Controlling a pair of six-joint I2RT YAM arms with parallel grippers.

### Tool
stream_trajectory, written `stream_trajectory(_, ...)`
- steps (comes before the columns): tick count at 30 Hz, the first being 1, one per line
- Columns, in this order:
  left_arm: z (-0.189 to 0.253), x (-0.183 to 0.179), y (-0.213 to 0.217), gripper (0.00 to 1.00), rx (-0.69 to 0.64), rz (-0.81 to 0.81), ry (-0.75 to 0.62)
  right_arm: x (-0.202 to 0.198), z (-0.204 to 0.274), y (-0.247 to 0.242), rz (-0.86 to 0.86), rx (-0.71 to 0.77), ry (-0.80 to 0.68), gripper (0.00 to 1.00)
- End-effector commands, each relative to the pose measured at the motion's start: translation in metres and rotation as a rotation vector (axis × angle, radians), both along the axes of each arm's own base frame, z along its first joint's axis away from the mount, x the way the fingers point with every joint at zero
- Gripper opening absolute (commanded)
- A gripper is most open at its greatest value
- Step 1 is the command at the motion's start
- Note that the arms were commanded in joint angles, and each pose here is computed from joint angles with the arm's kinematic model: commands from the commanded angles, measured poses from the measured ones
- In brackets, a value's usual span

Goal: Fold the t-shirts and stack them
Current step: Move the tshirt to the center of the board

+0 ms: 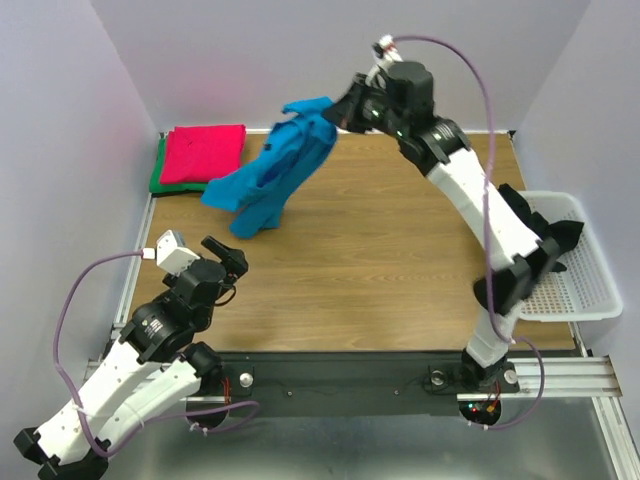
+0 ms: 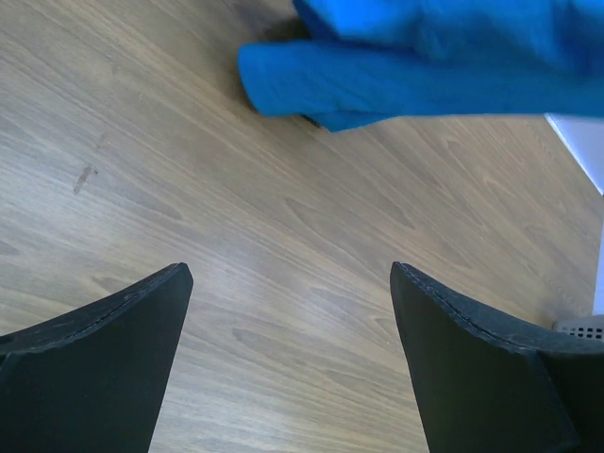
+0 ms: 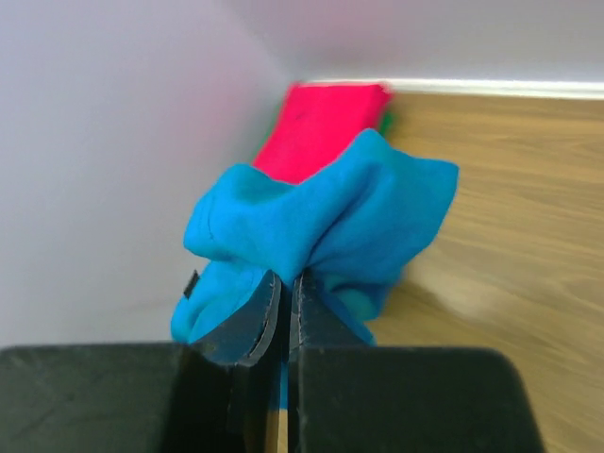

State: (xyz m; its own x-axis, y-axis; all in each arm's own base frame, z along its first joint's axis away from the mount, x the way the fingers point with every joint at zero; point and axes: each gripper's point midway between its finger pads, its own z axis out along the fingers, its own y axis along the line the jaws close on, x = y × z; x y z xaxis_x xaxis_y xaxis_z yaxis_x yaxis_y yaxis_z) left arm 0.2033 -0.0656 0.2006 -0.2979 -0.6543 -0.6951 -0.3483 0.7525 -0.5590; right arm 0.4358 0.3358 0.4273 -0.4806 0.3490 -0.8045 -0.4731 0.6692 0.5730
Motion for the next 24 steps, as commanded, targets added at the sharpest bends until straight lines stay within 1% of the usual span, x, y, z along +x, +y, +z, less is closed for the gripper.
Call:
stream_trajectory(1, 0.015, 0.001, 0.007, 0.99, -0.032, 0.054, -0.041, -0.015, -0.024, -0.102, -0.362, -0.057, 0.004, 0.01)
stream_trajectory(2, 0.015, 0.001, 0.008, 0.99, -0.037, 0.059, -0.041, -0.014, -0.052, -0.129, -0.425, -0.087, 0.054, 0.02)
stream_trajectory(4, 0.013, 0.0, 0.008, 0.99, -0.035, 0.058, -0.032, -0.035, -0.097, -0.164, -0.487, -0.09, 0.152, 0.1)
stream_trajectory(5, 0.014, 0.0, 0.008, 0.99, -0.037, 0.06, -0.031, -0.046, -0.163, -0.186, -0.516, -0.165, 0.274, 0.2)
stream_trajectory(7, 0.012, 0.0, 0.007, 0.99, -0.034, 0.056, -0.025, -0.067, -0.215, -0.206, -0.547, -0.224, 0.366, 0.35)
stream_trajectory(8, 0.011, 0.0, 0.006, 0.99, -0.036, 0.052, -0.024, -0.077, -0.223, -0.215, -0.564, -0.24, 0.368, 0.58)
stream_trajectory(9, 0.008, 0.0, 0.003, 0.99, -0.032, 0.044, -0.01, -0.093, -0.256, -0.227, -0.59, -0.303, 0.42, 0.68)
stream_trajectory(10, 0.007, 0.001, 0.002, 0.99, -0.033, 0.04, -0.007, -0.1, -0.261, -0.234, -0.613, -0.315, 0.423, 0.75)
stream_trajectory(11, 0.004, 0.002, -0.001, 0.99, -0.032, 0.03, 0.004, -0.107, -0.258, -0.241, -0.637, -0.312, 0.41, 0.86)
stream_trajectory(13, -0.008, 0.006, -0.013, 0.99, -0.025, -0.01, 0.036, -0.12, -0.265, -0.254, -0.681, -0.334, 0.42, 0.94)
stream_trajectory(14, -0.025, 0.006, -0.022, 0.99, -0.007, -0.046, 0.083, -0.126, -0.258, -0.254, -0.674, -0.316, 0.399, 1.0)
stream_trajectory(16, -0.042, 0.009, -0.036, 0.99, 0.007, -0.106, 0.12, -0.134, -0.263, -0.255, -0.659, -0.326, 0.403, 1.0)
stream_trajectory(17, -0.056, 0.013, -0.054, 0.99, -0.007, -0.163, 0.152, -0.137, -0.264, -0.255, -0.652, -0.329, 0.404, 1.0)
stream_trajectory(19, -0.063, 0.024, -0.074, 0.99, -0.004, -0.231, 0.147, -0.143, -0.269, -0.259, -0.651, -0.344, 0.407, 1.0)
stream_trajectory(20, -0.069, 0.027, -0.079, 0.99, 0.003, -0.243, 0.164, -0.145, -0.272, -0.26, -0.653, -0.351, 0.412, 1.0)
stream_trajectory(21, -0.085, 0.03, -0.086, 0.99, 0.03, -0.257, 0.219, -0.148, -0.273, -0.261, -0.651, -0.354, 0.414, 1.0)
stream_trajectory(23, -0.086, 0.042, -0.098, 0.98, 0.049, -0.277, 0.226, -0.153, -0.279, -0.262, -0.646, -0.366, 0.429, 1.0)
stream_trajectory(24, -0.103, 0.045, -0.1, 0.98, 0.094, -0.274, 0.285, -0.155, -0.28, -0.263, -0.648, -0.367, 0.432, 1.0)
